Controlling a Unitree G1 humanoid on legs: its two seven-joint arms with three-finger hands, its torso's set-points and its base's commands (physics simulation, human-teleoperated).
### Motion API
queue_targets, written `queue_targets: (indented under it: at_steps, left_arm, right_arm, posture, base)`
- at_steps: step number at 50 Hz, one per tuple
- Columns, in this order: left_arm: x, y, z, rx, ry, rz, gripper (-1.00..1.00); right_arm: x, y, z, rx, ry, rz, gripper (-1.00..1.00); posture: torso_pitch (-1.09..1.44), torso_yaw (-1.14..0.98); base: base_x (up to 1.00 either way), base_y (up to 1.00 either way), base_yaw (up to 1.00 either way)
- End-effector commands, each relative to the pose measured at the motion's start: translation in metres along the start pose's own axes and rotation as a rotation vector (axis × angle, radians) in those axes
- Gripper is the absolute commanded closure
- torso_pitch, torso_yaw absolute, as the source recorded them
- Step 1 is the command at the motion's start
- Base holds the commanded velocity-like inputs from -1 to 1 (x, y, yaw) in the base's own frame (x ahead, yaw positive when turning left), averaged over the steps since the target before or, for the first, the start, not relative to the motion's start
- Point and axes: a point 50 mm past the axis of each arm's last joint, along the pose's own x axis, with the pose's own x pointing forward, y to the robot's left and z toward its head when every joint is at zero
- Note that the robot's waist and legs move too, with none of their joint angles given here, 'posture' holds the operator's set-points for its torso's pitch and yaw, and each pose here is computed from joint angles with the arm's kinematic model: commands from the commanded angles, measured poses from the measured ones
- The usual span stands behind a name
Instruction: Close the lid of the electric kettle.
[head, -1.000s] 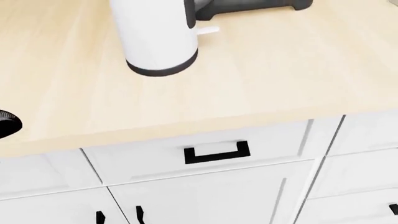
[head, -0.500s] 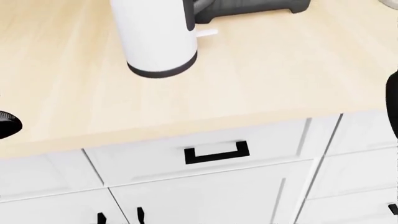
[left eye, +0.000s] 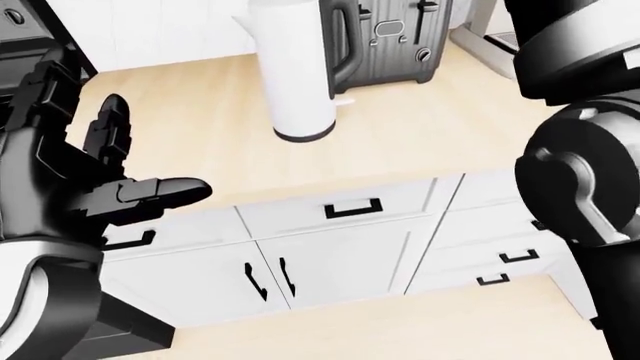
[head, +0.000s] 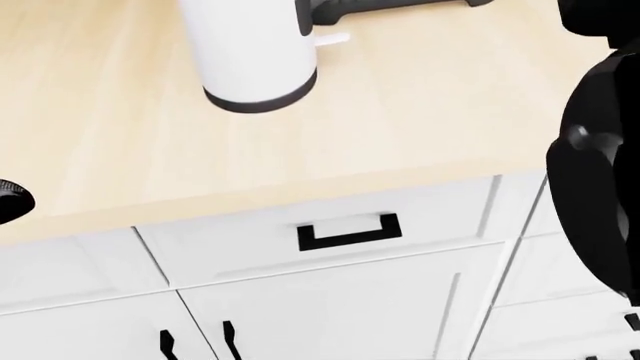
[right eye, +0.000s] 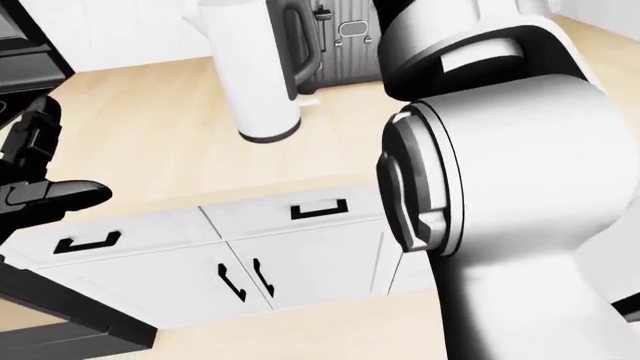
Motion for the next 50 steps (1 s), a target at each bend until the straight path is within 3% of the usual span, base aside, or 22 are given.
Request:
queue_targets:
  at_steps: [1,22,32,43,50]
  left_arm:
    - [-0.002,-0.001,0.01,0.002,-0.065,-0.003,-1.0]
    - [-0.001,0.001,0.011,-0.01,-0.063,0.003,-1.0]
    - [0.0,0.003,0.011,-0.015,-0.063,0.007,-1.0]
    - [0.0,0.004,0.013,-0.02,-0.064,0.009,-1.0]
    - [0.0,0.003,0.013,-0.023,-0.063,0.01,-1.0]
  right_arm:
    - [-0.011,0.0,0.024,-0.032,-0.102,-0.01,-1.0]
    - [-0.015,0.028,0.041,-0.168,-0.113,0.042,-1.0]
    - [0.003,0.044,0.018,-0.321,-0.048,0.07,-1.0]
    - [0.014,0.054,0.002,-0.401,-0.009,0.097,-1.0]
    - [0.018,0.06,-0.004,-0.518,0.014,0.106,-1.0]
  posture:
    - [0.0,0.0]
    - [0.0,0.0]
    - [0.0,0.0]
    - [0.0,0.0]
    - [0.0,0.0]
  base:
    - [0.0,0.0,0.0]
    - [0.0,0.0,0.0]
    - [0.0,0.0,0.0]
    - [0.0,0.0,0.0]
    - [0.0,0.0,0.0]
